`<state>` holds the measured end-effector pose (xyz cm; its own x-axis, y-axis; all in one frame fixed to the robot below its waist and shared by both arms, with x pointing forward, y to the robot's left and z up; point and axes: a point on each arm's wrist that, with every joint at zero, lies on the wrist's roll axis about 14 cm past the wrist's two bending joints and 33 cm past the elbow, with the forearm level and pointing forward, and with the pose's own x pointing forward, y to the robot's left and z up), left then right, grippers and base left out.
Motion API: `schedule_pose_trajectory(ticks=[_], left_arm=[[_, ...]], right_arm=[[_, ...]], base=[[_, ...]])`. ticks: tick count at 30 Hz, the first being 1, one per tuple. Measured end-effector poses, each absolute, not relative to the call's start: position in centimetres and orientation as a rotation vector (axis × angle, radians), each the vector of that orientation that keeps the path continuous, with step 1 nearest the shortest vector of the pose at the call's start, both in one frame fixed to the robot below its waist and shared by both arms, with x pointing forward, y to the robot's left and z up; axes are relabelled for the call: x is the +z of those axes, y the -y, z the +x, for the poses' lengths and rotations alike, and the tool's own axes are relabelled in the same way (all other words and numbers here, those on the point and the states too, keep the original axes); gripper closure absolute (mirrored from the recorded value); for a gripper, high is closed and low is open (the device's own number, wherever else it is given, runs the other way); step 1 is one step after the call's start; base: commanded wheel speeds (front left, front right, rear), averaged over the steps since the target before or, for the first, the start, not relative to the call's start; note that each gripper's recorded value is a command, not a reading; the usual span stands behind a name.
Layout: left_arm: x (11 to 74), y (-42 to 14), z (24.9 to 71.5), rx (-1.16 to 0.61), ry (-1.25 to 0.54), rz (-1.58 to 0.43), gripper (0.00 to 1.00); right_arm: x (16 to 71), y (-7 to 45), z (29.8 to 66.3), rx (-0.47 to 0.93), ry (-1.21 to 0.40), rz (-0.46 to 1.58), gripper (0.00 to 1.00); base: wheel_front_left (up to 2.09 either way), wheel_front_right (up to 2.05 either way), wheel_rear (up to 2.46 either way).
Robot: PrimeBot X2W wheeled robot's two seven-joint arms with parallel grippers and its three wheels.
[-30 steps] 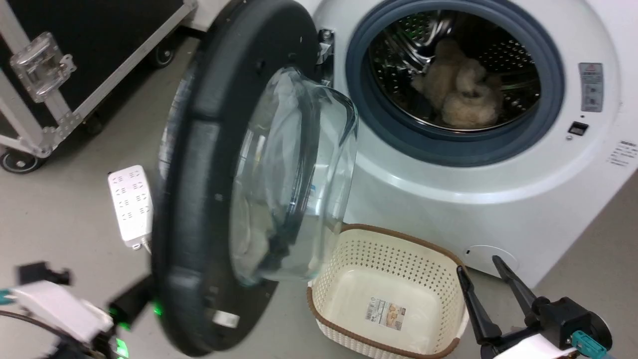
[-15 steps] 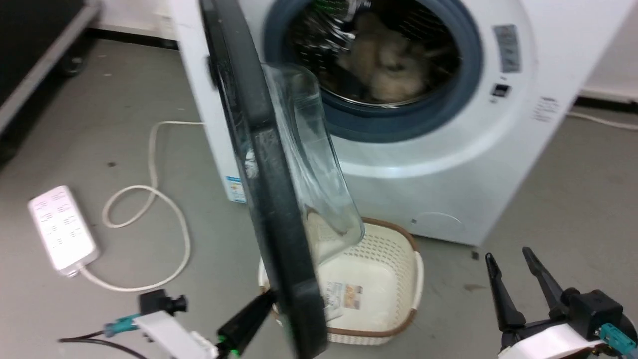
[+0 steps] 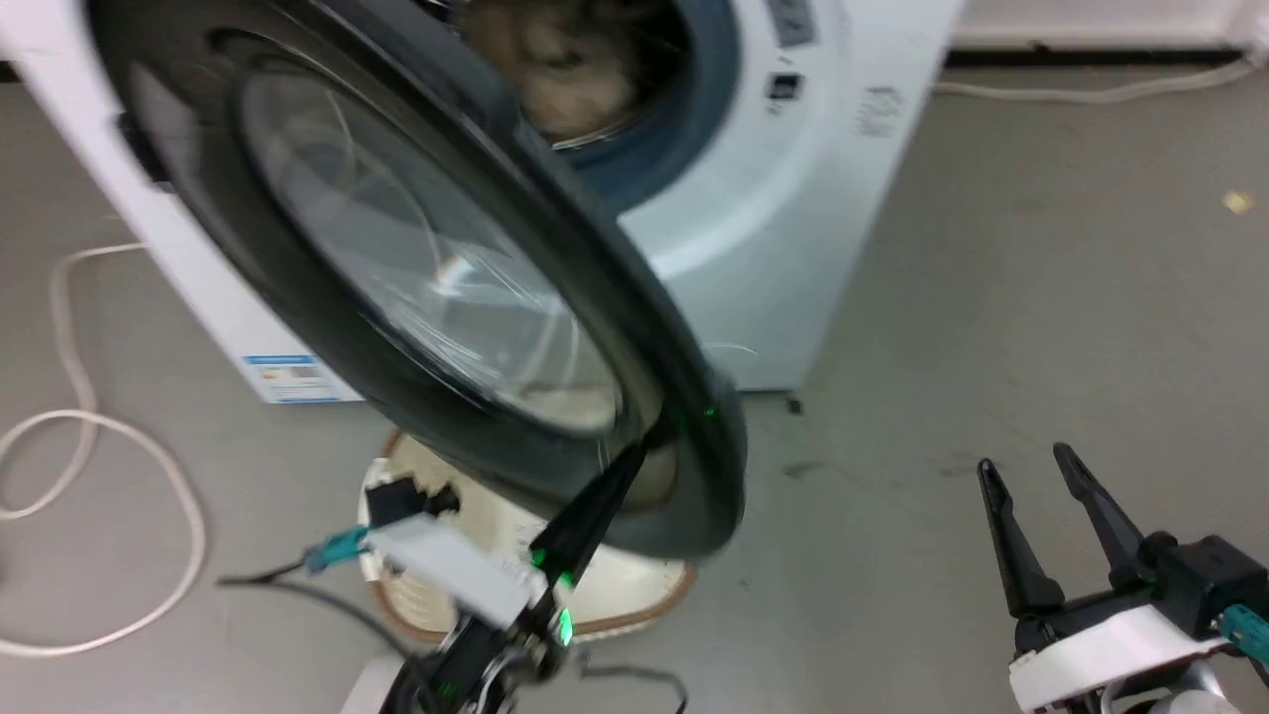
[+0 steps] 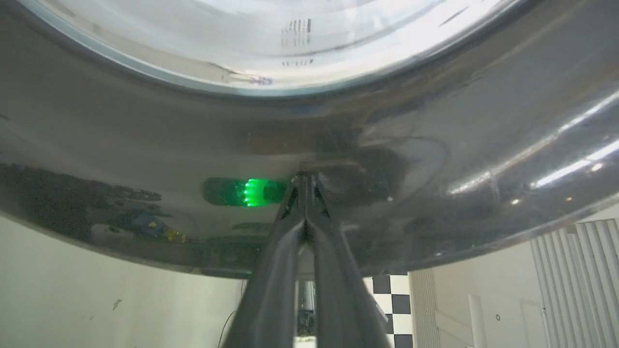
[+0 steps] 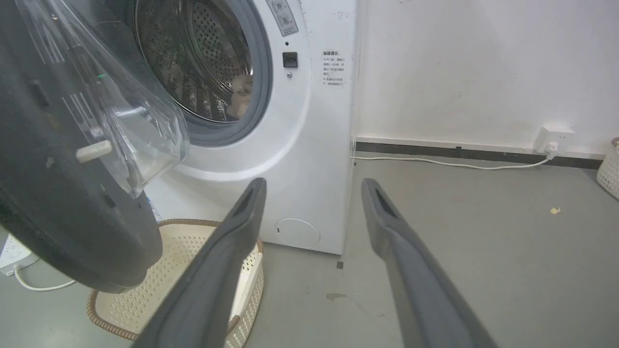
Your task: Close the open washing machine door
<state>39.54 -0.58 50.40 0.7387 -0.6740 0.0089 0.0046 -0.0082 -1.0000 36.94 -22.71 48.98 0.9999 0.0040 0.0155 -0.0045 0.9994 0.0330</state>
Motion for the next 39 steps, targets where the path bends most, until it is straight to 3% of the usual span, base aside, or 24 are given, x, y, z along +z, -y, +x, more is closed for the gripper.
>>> schedule_pose_trajectory(ticks=[6, 14, 26, 27, 28, 31, 39], left_arm=[[50.7, 5.5, 43.3, -0.620, -0.576, -1.503, 1.00], [50.4, 8.6, 47.9, -0.531, -0.535, -1.571, 1.00], [52.3, 6.5, 46.6, -0.513, -0.460, -1.591, 1.00], [52.2, 5.9, 46.1, -0.504, -0.440, -1.571, 0.57], [52.1, 5.1, 45.7, -0.493, -0.421, -1.544, 0.00], [51.7, 2.0, 44.4, -0.453, -0.337, -1.428, 0.00], [51.9, -9.4, 41.2, -0.326, -0.040, -0.880, 0.00]], right_arm=[[48.2, 25.4, 35.7, -0.085, -0.018, 0.021, 0.00], [47.3, 27.3, 33.8, -0.169, -0.057, 0.022, 0.00], [48.0, 26.1, 34.4, -0.127, -0.025, 0.035, 0.00], [48.0, 25.7, 34.5, -0.115, -0.023, 0.035, 0.00], [48.0, 25.5, 34.5, -0.106, -0.021, 0.037, 0.00], [48.3, 24.5, 34.8, -0.073, -0.011, 0.038, 0.00], [49.9, 21.3, 35.3, 0.032, 0.049, 0.037, 0.00]], base=[[0.00, 0.00, 0.00], [0.00, 0.00, 0.00], [0.00, 0.00, 0.00], [0.00, 0.00, 0.00], [0.00, 0.00, 0.00], [0.00, 0.00, 0.00], [0.00, 0.00, 0.00]])
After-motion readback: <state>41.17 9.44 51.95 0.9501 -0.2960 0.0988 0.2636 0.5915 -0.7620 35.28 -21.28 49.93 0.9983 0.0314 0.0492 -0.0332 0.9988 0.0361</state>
